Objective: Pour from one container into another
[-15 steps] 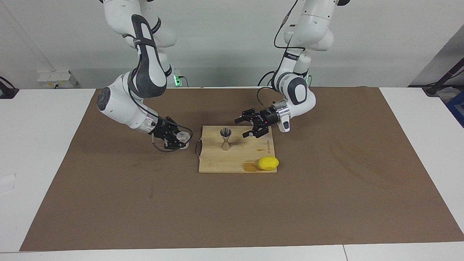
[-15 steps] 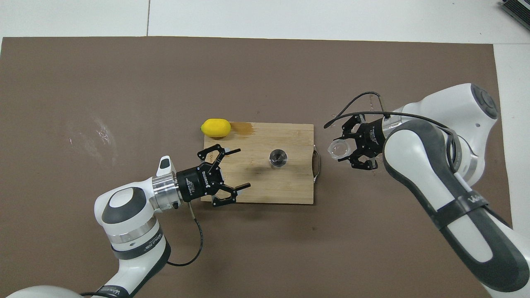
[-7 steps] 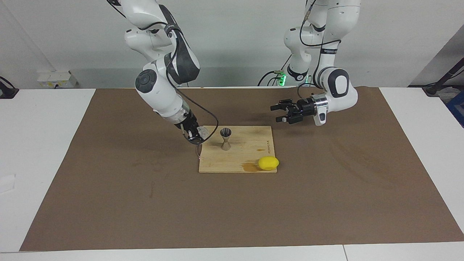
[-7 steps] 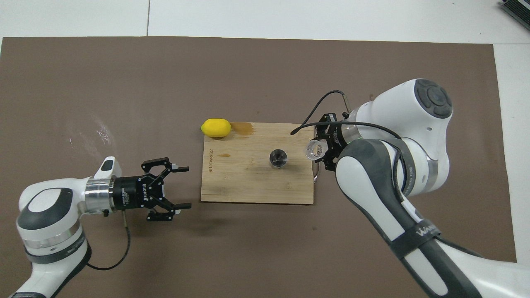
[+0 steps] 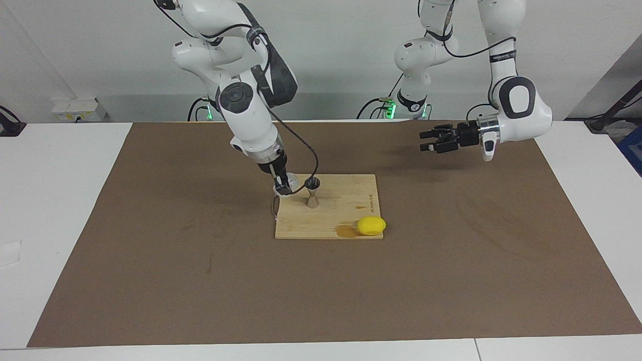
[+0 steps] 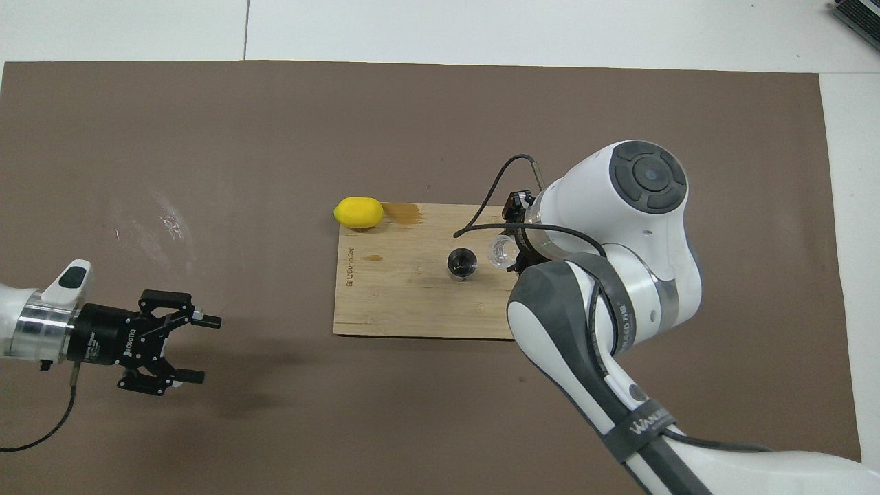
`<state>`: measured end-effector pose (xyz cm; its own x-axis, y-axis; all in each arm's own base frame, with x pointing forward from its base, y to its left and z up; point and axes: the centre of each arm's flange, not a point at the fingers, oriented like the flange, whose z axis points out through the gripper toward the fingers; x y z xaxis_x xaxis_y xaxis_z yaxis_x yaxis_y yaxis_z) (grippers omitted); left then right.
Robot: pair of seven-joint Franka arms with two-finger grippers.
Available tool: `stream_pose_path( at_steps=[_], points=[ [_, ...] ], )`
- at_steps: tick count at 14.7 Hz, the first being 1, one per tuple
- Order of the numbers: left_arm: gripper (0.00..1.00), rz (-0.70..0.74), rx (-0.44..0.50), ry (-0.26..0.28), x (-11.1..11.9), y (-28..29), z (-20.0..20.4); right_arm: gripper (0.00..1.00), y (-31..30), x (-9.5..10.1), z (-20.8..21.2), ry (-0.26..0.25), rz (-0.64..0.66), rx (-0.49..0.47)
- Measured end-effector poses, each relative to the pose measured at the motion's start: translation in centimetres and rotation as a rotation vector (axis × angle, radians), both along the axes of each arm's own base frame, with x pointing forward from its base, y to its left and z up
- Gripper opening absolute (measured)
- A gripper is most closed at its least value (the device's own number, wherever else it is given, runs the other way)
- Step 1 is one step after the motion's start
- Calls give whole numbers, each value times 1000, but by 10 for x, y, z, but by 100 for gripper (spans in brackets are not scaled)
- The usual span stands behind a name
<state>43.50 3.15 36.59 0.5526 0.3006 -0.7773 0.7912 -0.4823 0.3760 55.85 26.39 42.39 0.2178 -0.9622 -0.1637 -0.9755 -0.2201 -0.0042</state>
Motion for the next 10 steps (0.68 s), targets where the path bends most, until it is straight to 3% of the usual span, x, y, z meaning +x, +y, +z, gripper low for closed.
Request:
stream_pose_path(
  at_steps=[3, 6, 10],
  points=[
    [100, -177, 128, -129, 11, 16, 21, 50, 15, -6, 2, -13, 25, -22],
    [100, -322, 266, -213, 21, 34, 41, 50, 26, -7, 11, -47, 42, -52],
    [100, -543, 450, -363, 36, 56, 56, 50, 43, -14, 16, -83, 83, -96]
  ],
)
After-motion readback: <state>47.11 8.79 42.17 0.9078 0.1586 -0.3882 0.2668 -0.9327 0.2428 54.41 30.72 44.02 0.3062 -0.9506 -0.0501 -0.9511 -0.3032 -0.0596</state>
